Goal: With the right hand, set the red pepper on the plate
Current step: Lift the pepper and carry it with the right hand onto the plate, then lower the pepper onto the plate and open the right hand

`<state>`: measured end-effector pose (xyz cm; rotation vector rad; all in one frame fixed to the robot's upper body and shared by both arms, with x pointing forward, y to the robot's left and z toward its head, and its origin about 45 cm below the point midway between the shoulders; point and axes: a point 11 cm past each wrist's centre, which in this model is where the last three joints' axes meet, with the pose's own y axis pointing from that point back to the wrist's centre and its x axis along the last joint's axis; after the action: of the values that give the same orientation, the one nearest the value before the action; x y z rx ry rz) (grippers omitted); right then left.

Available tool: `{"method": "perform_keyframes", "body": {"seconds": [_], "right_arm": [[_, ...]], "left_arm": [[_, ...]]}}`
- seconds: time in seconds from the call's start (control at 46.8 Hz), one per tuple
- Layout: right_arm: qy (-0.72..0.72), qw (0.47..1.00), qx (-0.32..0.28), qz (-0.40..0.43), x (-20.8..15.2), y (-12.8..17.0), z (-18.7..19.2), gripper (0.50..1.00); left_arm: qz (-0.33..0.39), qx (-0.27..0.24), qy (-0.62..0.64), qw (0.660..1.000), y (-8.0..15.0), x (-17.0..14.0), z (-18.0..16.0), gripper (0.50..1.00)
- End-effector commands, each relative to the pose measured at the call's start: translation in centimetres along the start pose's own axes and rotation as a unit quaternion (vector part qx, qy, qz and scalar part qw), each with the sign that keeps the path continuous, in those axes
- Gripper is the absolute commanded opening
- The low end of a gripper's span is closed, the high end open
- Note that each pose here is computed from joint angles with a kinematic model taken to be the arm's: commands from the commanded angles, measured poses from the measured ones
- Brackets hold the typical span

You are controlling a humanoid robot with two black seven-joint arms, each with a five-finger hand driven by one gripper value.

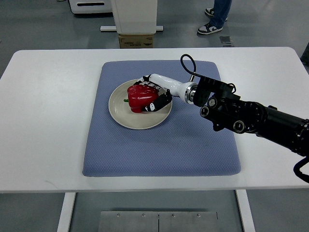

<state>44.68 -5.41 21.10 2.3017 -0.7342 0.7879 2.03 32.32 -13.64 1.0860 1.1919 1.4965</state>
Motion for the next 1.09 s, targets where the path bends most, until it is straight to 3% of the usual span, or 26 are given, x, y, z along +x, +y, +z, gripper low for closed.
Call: {"method": "perform_keyframes", "body": {"seconds": [0.0, 0.62, 0.641, 0.726, 0.812, 0.876, 1.068], "right_arm": [[-0.004, 1.0, 0.001, -0.001, -0.3, 0.0, 0.1, 0.5], [-0.01, 1.0, 0.001, -0.003, -0.8, 0.1, 0.4, 0.5], [-0.011, 1.0, 0.001, -0.004, -0.9, 0.1, 0.5, 0.52], [-0.018, 1.0, -0.001, -0.005, -1.2, 0.1, 0.7, 0.681], [-0.024, 1.0, -0.001, -0.004, -1.2, 0.1, 0.8, 0.882], [-0.027, 1.0, -0.004, -0.006, -1.5, 0.2, 1.0, 0.974], [-0.033, 0.999, -0.003, -0.004, -1.4, 0.2, 1.0, 0.998]], "left_arm": [[0.0, 0.0, 0.0, 1.0, 0.0, 0.0, 0.0, 1.0], [0.0, 0.0, 0.0, 1.0, 0.0, 0.0, 0.0, 1.0], [0.0, 0.0, 0.0, 1.0, 0.0, 0.0, 0.0, 1.0], [0.0, 0.0, 0.0, 1.0, 0.0, 0.0, 0.0, 1.0], [0.0, 0.0, 0.0, 1.0, 0.0, 0.0, 0.0, 1.0], [0.0, 0.0, 0.0, 1.0, 0.0, 0.0, 0.0, 1.0], [0.0, 0.0, 0.0, 1.0, 0.0, 0.0, 0.0, 1.0]]}}
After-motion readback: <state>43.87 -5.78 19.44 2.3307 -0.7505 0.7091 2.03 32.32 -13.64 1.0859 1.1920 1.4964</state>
